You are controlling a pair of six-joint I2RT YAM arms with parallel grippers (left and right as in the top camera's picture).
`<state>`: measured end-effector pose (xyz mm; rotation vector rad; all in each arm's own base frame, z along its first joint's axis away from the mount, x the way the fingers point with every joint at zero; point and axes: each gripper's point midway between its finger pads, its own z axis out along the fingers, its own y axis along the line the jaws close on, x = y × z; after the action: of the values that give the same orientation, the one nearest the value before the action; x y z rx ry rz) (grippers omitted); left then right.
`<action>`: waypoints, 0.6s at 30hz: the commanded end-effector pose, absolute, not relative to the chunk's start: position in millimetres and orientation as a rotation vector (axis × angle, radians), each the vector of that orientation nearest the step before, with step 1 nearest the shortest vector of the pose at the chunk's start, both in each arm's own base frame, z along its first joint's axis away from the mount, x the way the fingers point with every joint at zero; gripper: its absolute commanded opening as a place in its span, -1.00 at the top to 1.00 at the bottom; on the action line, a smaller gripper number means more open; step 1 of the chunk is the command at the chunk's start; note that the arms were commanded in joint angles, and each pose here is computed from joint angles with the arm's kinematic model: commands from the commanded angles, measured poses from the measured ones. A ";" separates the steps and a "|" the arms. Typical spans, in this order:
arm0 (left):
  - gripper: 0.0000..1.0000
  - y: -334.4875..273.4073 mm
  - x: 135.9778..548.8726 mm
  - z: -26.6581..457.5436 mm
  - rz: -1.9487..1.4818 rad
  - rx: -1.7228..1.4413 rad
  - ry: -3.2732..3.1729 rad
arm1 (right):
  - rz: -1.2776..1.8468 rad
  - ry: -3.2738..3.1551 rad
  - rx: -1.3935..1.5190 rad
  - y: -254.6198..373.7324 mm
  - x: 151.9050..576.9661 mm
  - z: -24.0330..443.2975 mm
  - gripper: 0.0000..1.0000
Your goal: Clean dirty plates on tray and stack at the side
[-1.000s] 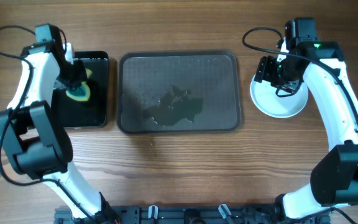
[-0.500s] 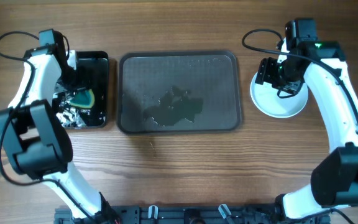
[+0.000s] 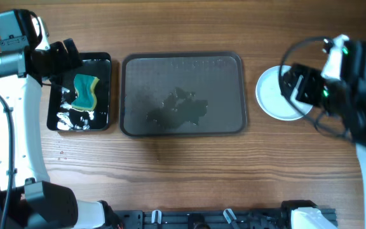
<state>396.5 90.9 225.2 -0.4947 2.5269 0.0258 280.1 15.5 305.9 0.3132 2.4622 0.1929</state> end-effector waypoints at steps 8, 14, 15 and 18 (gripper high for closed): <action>-1.00 87.5 398.4 219.2 0.000 -0.513 2.539 | 0.188 2.329 0.293 11.5 236.4 343.4 -1.00; -1.00 87.5 398.4 219.2 0.000 -0.513 2.539 | 0.144 2.338 0.306 5.6 235.4 340.9 -1.00; -1.00 87.5 398.4 219.2 0.000 -0.513 2.539 | 0.145 2.336 0.305 5.7 236.7 341.2 -0.99; -1.00 87.5 398.4 219.2 0.000 -0.513 2.539 | 0.158 2.290 0.263 8.8 250.1 349.0 -0.99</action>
<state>396.9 90.9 222.9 -0.4988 2.5323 0.0247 238.6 10.2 338.2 0.3054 2.3392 0.1817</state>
